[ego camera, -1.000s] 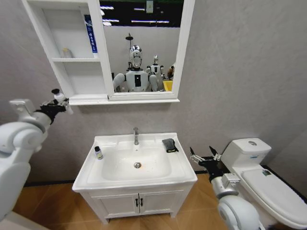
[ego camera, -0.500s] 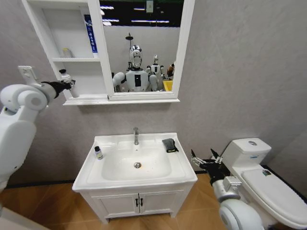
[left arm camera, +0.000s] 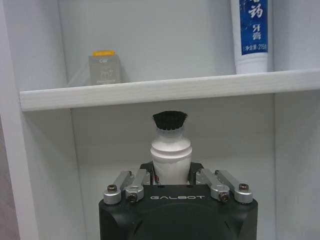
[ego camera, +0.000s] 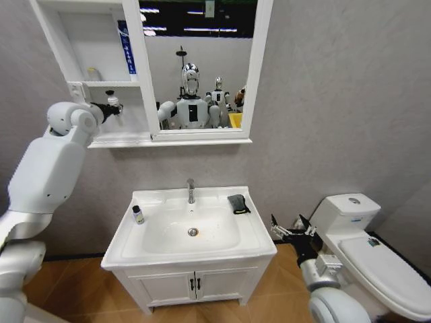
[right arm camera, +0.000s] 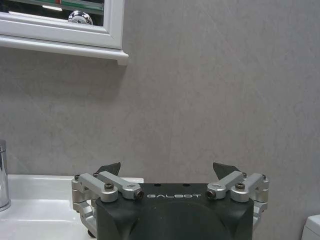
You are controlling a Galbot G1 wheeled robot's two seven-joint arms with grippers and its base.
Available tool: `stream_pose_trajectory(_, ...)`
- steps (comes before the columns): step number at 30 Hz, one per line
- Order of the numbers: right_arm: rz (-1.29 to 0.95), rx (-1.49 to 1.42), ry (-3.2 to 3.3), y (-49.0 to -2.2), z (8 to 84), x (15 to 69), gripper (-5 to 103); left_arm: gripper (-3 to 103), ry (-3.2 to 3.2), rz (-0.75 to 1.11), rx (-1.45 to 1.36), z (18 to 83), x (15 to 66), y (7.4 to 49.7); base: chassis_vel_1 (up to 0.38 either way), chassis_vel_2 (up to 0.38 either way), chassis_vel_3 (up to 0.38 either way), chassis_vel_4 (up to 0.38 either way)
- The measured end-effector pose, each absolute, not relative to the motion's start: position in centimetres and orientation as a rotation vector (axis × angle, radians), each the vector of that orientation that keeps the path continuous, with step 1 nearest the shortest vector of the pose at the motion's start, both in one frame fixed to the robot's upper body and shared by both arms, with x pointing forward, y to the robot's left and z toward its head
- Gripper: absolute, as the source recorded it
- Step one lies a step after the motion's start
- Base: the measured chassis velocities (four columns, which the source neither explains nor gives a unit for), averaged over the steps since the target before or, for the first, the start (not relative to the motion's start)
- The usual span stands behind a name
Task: Move facial cleanser and shampoo from washbasin to cabinet, then wipe washbasin with towel.
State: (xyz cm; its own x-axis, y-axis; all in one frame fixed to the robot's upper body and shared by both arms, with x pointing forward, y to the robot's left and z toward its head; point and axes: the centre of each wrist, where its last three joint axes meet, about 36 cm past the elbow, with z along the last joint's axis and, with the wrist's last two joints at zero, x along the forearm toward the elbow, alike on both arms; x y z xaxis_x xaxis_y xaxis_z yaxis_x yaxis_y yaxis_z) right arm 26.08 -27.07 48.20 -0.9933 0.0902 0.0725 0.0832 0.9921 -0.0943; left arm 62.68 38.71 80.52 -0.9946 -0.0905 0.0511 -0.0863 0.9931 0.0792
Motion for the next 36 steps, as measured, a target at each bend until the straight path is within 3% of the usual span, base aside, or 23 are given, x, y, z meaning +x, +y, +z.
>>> stream_pose_trajectory(16,0.147,-0.131,-3.049,-27.2,47.6,26.6,100,33,-3.028,-0.146,0.28,79.9,63.3,41.2,0.0,0.0,0.0,0.0)
stream_pose_trajectory(36,0.139,-0.132,-3.05,-27.6,47.3,27.0,100,30,-2.998,-0.128,0.279,78.3,64.1,40.1,0.0,0.0,0.0,0.0)
